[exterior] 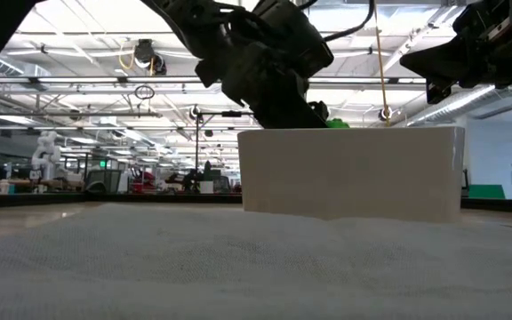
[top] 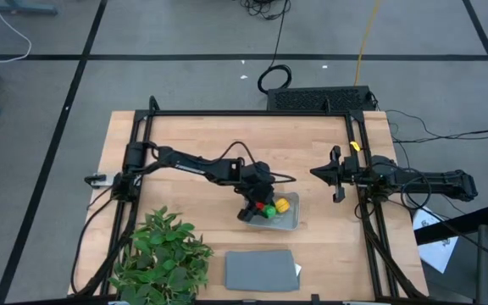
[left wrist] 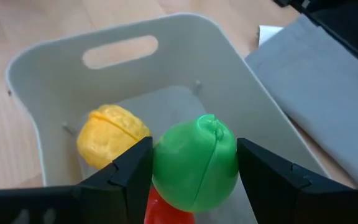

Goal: Pick and placing Produce into tupperware
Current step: Put the green pear into the gray bin

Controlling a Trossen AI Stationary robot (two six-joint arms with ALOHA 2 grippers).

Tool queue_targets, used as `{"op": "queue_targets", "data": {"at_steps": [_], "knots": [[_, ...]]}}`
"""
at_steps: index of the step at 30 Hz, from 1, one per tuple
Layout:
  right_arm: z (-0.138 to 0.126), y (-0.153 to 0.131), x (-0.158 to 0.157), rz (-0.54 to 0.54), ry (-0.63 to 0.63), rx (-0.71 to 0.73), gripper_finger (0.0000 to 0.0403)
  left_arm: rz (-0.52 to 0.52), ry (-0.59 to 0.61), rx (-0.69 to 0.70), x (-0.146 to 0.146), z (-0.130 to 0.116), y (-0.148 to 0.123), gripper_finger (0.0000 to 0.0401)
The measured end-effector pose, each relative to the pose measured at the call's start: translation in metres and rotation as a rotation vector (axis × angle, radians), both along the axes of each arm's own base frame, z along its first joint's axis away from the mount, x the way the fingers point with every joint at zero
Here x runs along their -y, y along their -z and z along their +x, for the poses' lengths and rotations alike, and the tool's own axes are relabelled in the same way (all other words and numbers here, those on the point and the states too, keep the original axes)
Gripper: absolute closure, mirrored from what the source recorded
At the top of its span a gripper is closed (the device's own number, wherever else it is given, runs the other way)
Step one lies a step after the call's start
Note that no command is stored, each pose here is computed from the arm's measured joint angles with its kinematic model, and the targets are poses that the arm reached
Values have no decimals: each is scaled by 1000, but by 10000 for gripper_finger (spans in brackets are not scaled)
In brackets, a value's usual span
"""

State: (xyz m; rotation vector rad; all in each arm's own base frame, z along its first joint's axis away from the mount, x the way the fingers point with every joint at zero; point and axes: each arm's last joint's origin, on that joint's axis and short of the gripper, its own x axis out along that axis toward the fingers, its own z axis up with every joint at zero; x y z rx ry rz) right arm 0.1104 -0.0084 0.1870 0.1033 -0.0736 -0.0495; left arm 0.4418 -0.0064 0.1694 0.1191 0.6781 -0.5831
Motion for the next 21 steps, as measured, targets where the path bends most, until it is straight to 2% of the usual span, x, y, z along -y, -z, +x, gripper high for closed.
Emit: {"op": "queue_targets", "data": {"at_steps": [21], "knots": [[0,0,0,0,0,-1,403,5,51,-68,3,-2,20,192]]}}
